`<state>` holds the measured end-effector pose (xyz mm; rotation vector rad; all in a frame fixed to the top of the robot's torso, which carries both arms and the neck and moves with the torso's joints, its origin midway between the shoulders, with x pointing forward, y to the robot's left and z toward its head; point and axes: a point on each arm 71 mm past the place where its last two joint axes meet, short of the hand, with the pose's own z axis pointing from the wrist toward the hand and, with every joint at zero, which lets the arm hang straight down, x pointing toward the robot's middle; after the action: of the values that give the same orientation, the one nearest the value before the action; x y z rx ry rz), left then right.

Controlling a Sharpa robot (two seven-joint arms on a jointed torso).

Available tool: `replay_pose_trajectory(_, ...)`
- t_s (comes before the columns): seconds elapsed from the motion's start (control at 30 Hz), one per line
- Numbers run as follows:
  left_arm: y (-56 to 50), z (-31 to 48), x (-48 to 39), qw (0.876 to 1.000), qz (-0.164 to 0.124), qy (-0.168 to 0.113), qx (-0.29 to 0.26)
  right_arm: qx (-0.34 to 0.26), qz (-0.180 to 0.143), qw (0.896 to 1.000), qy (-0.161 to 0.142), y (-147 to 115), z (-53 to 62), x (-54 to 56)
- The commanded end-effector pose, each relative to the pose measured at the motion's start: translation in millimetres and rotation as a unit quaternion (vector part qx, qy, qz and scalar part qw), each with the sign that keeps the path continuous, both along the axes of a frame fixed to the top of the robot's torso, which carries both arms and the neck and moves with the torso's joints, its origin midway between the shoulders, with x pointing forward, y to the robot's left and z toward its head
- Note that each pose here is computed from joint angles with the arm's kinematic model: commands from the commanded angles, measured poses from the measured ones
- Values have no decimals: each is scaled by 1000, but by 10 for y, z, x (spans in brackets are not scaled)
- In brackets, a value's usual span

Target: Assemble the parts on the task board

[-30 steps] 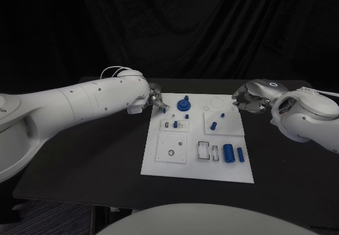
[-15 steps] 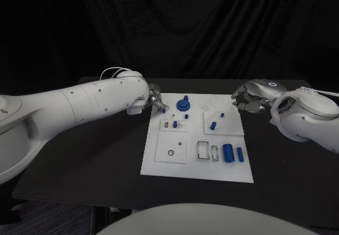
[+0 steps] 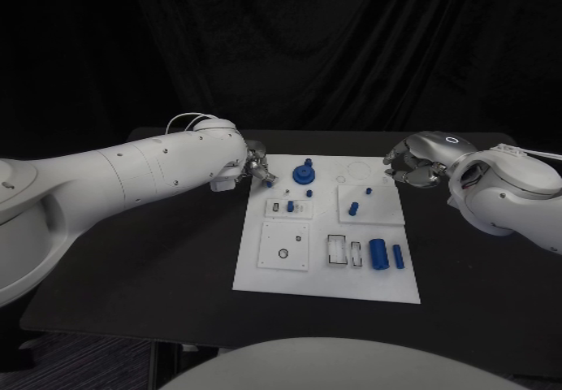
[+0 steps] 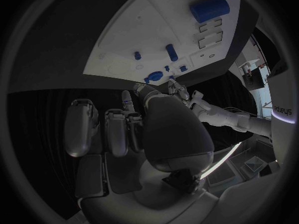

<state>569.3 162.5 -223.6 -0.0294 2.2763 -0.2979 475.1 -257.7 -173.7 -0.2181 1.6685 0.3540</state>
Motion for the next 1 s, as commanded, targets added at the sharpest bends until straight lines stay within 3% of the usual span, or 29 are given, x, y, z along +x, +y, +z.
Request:
replay_pose_trajectory(0.03,-23,-13,-11,1000,-10,5,-8,-3,-5,1000,3,-5,-13,-4)
replay_pose_trajectory(1.0,44,-14,-30,1000,-9,2,-16,-8,-6,1000,8,-4,-24,5)
